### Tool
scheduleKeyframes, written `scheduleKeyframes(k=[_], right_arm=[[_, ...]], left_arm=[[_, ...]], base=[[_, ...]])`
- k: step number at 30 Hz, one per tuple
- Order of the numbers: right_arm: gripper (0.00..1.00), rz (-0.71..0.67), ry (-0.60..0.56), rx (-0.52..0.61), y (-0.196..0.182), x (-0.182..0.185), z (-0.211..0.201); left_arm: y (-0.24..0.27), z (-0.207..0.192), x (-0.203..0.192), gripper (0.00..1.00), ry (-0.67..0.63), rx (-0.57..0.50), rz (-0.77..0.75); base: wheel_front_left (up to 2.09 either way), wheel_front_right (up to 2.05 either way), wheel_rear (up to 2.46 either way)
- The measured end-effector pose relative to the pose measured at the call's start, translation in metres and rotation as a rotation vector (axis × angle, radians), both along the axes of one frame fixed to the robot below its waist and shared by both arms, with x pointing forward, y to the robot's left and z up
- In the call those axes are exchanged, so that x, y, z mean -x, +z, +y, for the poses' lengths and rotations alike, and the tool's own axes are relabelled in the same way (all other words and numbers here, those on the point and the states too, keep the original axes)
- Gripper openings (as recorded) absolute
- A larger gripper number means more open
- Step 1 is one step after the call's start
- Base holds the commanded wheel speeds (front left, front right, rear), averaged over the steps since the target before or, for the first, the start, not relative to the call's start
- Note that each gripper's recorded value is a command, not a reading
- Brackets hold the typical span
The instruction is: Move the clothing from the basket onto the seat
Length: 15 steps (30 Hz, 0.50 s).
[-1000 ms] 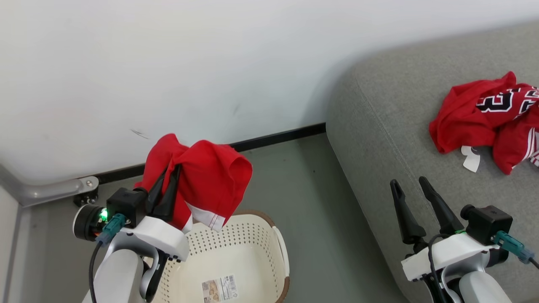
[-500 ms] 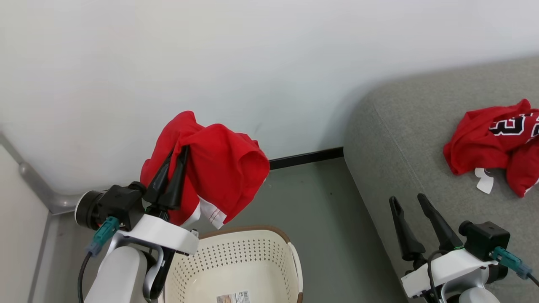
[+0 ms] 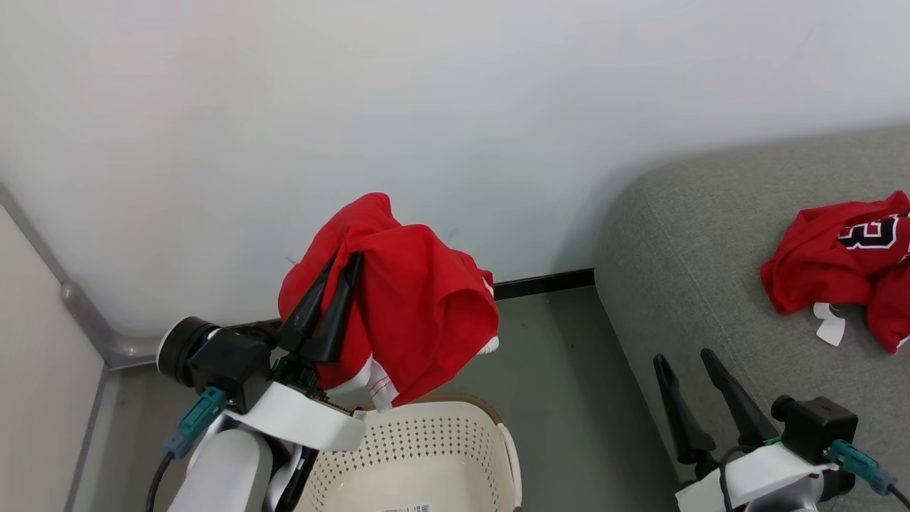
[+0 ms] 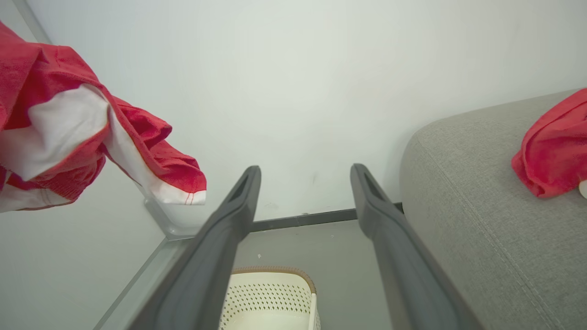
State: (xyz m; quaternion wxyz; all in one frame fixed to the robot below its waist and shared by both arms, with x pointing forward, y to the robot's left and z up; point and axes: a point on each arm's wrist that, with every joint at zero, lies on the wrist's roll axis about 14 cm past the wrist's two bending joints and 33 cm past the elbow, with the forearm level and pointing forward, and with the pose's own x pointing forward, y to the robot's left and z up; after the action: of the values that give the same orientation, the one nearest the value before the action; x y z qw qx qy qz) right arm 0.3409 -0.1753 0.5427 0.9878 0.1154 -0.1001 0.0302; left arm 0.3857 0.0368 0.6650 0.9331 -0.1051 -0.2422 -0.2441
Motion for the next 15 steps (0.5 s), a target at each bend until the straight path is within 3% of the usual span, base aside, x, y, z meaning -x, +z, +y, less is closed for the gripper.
scheduleKeyframes(k=[6,15], right_arm=[[1.00,-0.035,0.013,0.013,0.011,0.001,0.005],[1.00,-0.130,0.131,0.067,0.040,0.007,0.035]], left_arm=[[0.010,-0.007,0.008,0.00,-0.026,0.003,-0.035],[0.005,-0.012,0.014,0.00,-0.044,0.001,-0.029]], base=[[0.00,0.00,0.00],[0.00,0.00,0.00]])
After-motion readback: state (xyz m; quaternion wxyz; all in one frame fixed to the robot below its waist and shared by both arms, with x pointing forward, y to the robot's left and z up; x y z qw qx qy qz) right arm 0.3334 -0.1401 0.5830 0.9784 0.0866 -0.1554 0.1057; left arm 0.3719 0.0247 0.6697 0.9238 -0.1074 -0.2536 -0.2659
